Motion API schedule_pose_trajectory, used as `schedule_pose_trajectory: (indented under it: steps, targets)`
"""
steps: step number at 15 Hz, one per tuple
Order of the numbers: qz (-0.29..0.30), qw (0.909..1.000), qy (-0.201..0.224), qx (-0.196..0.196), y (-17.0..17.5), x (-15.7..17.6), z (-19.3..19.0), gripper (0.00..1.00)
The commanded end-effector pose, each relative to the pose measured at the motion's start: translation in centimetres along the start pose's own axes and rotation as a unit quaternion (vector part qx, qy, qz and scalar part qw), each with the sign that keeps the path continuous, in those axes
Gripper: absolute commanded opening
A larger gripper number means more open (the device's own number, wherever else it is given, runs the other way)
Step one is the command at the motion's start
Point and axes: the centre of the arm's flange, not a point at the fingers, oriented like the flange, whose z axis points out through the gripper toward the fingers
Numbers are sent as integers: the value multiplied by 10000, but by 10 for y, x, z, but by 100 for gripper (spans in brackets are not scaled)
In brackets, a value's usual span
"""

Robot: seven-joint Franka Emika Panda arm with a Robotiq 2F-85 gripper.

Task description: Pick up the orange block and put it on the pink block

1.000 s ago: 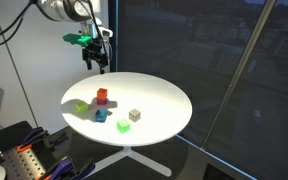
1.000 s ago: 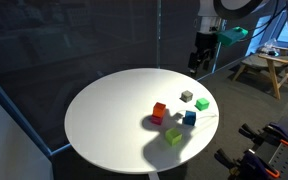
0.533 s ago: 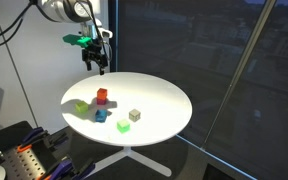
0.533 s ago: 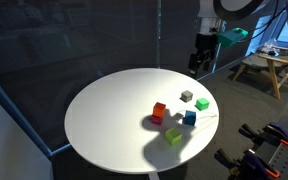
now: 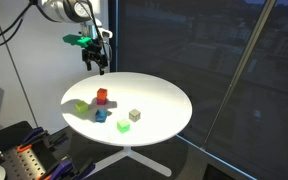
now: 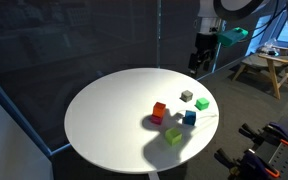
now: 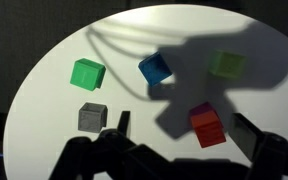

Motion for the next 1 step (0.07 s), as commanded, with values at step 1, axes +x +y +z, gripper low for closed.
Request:
schedule_pose_trajectory:
  steps: [1]
  targets:
    - [0, 10000, 0, 0, 0, 0, 0, 100]
